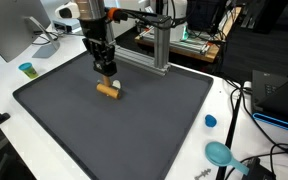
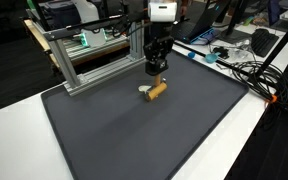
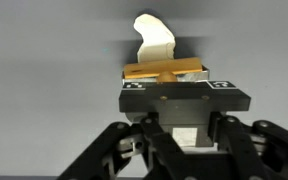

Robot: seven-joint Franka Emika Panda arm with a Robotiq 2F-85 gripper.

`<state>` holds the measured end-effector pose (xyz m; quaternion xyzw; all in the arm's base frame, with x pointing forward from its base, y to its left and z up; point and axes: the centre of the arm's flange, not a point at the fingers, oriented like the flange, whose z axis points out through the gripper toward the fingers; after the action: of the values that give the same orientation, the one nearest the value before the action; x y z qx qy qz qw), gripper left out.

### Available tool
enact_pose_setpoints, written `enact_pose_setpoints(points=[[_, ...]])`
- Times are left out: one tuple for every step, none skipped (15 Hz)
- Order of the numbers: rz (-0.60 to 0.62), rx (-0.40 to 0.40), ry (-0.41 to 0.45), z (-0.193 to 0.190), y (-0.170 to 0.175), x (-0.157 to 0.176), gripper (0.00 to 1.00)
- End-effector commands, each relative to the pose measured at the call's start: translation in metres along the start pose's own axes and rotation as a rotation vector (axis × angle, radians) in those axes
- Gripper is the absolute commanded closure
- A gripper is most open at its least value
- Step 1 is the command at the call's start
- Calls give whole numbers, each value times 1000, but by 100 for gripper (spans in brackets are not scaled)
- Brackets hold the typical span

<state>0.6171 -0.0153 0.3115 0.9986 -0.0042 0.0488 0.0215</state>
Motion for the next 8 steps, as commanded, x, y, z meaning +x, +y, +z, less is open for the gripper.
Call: enact_pose_setpoints(points=[[33,31,8,23,0,18,78],[44,37,25,15,3,20,78],[50,48,40,2,7,19,78],[48,53,66,-14,13,14,78],[-52,59,67,-41,22,-1,78],[-139,44,59,-55,28,-9,78],[-196,39,47,-67,33,-15,78],[-253,38,33,-74,35,-19,78]])
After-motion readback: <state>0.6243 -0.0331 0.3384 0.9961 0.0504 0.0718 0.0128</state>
